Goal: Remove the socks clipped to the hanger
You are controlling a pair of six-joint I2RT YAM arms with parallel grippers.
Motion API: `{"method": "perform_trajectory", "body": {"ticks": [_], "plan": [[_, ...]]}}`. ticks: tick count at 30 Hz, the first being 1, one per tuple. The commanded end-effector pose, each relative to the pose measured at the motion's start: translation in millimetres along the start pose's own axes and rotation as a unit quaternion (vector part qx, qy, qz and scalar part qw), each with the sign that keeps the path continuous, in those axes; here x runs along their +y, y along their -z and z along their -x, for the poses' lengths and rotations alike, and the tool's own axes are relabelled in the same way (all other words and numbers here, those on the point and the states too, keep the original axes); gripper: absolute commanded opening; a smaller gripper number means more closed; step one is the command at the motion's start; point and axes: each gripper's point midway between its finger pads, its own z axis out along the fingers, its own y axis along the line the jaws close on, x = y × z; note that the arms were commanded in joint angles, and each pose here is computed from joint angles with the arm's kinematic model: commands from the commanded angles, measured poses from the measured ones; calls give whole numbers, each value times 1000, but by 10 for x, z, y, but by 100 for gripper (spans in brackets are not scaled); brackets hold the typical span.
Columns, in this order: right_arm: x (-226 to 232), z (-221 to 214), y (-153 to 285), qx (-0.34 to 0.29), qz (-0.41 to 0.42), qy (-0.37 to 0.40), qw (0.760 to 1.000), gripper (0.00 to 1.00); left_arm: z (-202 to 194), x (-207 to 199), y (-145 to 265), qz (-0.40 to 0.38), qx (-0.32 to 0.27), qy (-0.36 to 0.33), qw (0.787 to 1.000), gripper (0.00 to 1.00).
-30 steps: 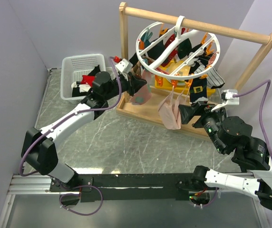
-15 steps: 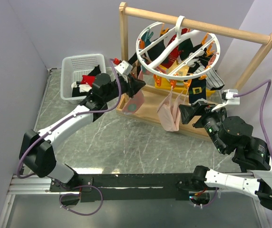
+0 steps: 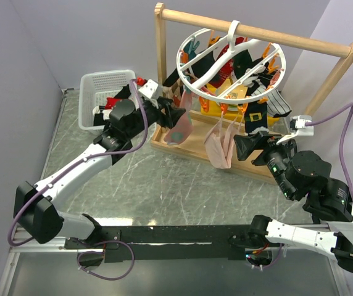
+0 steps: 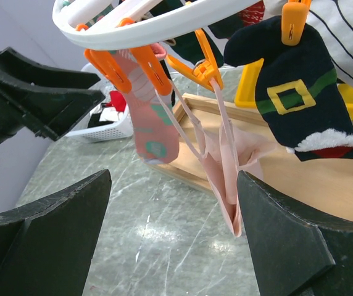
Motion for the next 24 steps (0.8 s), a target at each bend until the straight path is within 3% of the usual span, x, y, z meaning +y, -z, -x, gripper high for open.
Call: {"method": "perform_trajectory", "body": {"ticks": [1,3,6,7,8,10,24], "plan": [[-3,142,36,-17,0,-13,1000,90,121,46,-190,5,-9,-15,1000,70],[-11,152,46,-18,0,-14,1000,90,169,49,-283,2,-11,-16,1000,70],[-10,142,53,-16,2,-17,1000,90,73,110,-428,8,0,-14,1000,59],[-15,139,57,-16,1,-17,1000,90,7,132,-469,10,7,-12,1000,51],[-20,134,59,-14,1,-17,1000,90,14,137,-489,11,7,-11,1000,26],[-3,137,65,-12,6,-15,1000,90,2,132,-494,10,11,-6,1000,1],[571,401,24,12,98,4,995,89,208,-271,-50,-48,13,9,999,1]]}}
